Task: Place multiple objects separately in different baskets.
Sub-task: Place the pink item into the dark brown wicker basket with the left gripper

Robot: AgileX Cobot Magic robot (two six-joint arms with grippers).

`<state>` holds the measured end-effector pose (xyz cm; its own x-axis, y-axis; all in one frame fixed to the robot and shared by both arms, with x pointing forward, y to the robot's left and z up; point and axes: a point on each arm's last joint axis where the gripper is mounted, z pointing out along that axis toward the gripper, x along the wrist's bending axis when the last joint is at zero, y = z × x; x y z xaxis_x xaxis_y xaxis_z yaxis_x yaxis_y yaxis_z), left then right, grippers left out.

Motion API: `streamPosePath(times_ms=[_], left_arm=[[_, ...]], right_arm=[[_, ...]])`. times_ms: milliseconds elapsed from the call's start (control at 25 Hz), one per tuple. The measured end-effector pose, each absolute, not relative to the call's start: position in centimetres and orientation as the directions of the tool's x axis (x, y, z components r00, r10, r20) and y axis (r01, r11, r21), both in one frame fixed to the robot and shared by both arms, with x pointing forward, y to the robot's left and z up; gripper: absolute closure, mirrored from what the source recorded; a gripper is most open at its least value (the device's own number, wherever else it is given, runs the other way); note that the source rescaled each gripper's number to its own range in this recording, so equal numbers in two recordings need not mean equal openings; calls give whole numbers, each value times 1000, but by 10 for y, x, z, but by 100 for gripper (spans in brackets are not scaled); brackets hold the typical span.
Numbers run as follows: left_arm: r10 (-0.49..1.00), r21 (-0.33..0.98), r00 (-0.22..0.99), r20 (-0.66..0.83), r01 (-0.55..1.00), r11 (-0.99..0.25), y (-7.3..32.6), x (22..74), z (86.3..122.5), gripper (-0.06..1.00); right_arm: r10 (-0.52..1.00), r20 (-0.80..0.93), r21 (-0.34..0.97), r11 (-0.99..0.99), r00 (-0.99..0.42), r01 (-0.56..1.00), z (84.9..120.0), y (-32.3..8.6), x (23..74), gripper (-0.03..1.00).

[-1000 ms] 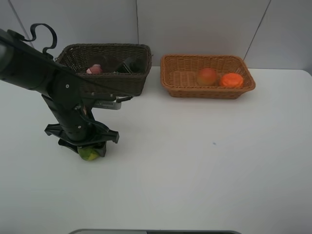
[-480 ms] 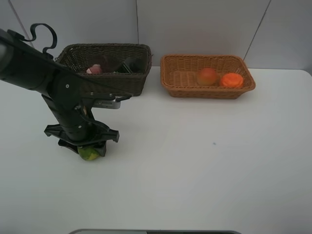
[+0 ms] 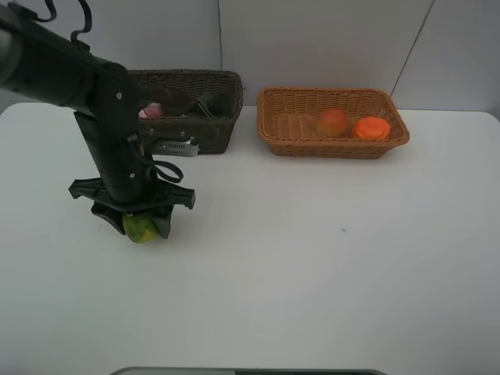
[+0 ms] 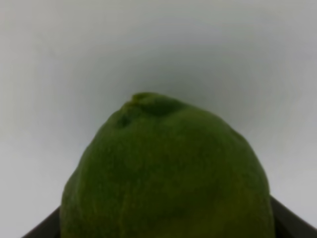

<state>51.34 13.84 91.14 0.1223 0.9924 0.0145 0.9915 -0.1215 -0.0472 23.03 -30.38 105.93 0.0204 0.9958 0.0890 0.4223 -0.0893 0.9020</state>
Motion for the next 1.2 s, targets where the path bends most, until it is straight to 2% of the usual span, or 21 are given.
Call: streamPosePath(times_ms=[240,400,520,800,1040,1200], left_arm=[[993,26,113,-23,993,-112,114,553,974,23],[993,49,109,-36,993,-107,88,577,994,23],[992,59,119,-46,991,-116,61,593,993,23],[983,179,153,-103,975,-133,-2,623,995,23],[979,266,164,-120,955,-128,-28,640,980,23],[979,363,187,-83,920,-145,-31,652,971,23]], right_arm=[[996,89,902,-89,20,422,1059,-304,230,45],[996,89,902,-89,20,422,1059,-304,230,45],[996,89,902,-89,20,422,1059,-304,230,45],[996,89,902,-89,20,422,1059,-304,230,45],[996,89,902,-89,20,422,1059,-304,230,45],[996,89,902,-89,20,422,1059,-304,230,45]])
